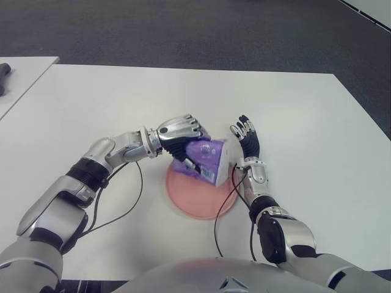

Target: Put the tissue paper into the plate.

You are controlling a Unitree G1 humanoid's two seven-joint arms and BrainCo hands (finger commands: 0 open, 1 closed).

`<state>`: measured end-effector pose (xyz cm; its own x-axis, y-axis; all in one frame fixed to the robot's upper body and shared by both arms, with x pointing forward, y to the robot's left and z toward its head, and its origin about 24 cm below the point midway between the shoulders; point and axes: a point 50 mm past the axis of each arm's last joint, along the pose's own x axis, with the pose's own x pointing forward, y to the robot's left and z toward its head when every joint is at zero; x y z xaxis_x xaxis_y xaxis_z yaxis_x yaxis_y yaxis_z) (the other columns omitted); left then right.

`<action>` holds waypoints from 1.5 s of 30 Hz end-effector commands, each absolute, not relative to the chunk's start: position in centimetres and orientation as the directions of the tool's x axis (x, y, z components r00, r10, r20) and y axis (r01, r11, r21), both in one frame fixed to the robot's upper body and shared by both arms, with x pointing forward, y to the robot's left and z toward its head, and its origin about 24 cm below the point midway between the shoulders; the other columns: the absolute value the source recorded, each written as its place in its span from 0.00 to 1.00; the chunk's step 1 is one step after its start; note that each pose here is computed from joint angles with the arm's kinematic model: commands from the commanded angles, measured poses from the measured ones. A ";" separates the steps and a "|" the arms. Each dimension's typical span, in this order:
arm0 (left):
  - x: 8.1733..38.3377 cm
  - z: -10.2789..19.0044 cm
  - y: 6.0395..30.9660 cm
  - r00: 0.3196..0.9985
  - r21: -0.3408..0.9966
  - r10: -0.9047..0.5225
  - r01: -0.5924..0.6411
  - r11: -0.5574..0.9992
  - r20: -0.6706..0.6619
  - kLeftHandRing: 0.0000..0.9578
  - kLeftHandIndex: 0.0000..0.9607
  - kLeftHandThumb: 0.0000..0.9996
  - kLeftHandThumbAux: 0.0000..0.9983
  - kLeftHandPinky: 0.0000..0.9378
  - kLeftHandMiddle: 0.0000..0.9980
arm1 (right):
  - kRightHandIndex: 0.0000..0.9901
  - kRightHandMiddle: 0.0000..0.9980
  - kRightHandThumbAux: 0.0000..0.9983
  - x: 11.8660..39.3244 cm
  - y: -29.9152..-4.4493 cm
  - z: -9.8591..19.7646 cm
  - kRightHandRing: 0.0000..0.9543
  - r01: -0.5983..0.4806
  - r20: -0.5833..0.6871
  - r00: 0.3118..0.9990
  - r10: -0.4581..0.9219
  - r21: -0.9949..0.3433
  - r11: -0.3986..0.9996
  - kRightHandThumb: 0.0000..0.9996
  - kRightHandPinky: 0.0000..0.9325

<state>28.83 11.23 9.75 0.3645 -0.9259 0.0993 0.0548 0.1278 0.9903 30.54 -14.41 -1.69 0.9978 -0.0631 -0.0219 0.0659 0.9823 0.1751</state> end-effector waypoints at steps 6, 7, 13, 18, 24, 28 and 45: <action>28.6 9.4 12.0 0.383 0.994 -0.918 0.023 -0.105 -0.105 0.86 0.46 0.74 0.70 0.82 0.82 | 0.12 0.12 0.65 26.2 -14.4 -7.0 0.08 0.146 -0.284 0.955 -0.082 0.210 0.967 0.14 0.11; 28.2 8.9 12.0 0.384 0.990 -0.913 0.025 -0.142 -0.140 0.86 0.46 0.74 0.70 0.81 0.82 | 0.12 0.12 0.65 26.2 -14.5 -7.0 0.08 0.146 -0.284 0.955 -0.083 0.211 0.967 0.14 0.11; 27.6 7.7 12.1 0.358 0.951 -0.887 0.011 -0.310 -0.293 0.85 0.46 0.75 0.70 0.82 0.81 | 0.11 0.11 0.65 26.1 -14.4 -7.0 0.08 0.145 -0.279 0.957 -0.081 0.217 0.965 0.15 0.11; 27.5 7.3 12.2 0.328 0.911 -0.860 0.002 -0.413 -0.391 0.86 0.46 0.75 0.69 0.86 0.82 | 0.10 0.11 0.65 26.0 -14.3 -7.1 0.08 0.141 -0.281 0.957 -0.076 0.221 0.965 0.15 0.11; 27.5 6.8 12.2 0.311 0.878 -0.833 0.005 -0.479 -0.457 0.87 0.46 0.75 0.69 0.89 0.83 | 0.11 0.12 0.64 26.0 -14.3 -7.0 0.09 0.146 -0.278 0.957 -0.080 0.223 0.964 0.15 0.10; 27.4 6.2 12.0 0.295 0.845 -0.805 0.011 -0.535 -0.514 0.88 0.46 0.75 0.69 0.90 0.83 | 0.11 0.12 0.63 26.1 -14.2 -7.0 0.09 0.149 -0.281 0.956 -0.082 0.226 0.963 0.16 0.10; 25.8 2.0 11.9 0.313 0.928 -0.877 0.046 -0.369 -0.364 0.78 0.46 0.73 0.70 0.75 0.77 | 0.10 0.11 0.64 26.2 -14.3 -6.9 0.08 0.154 -0.282 0.955 -0.090 0.213 0.965 0.17 0.10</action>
<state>27.98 11.09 7.28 0.3605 -0.8885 -0.2839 -0.0282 -0.3146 0.9488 30.42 -14.30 -1.74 0.9975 -0.0672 -0.0207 0.0699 0.9793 0.1900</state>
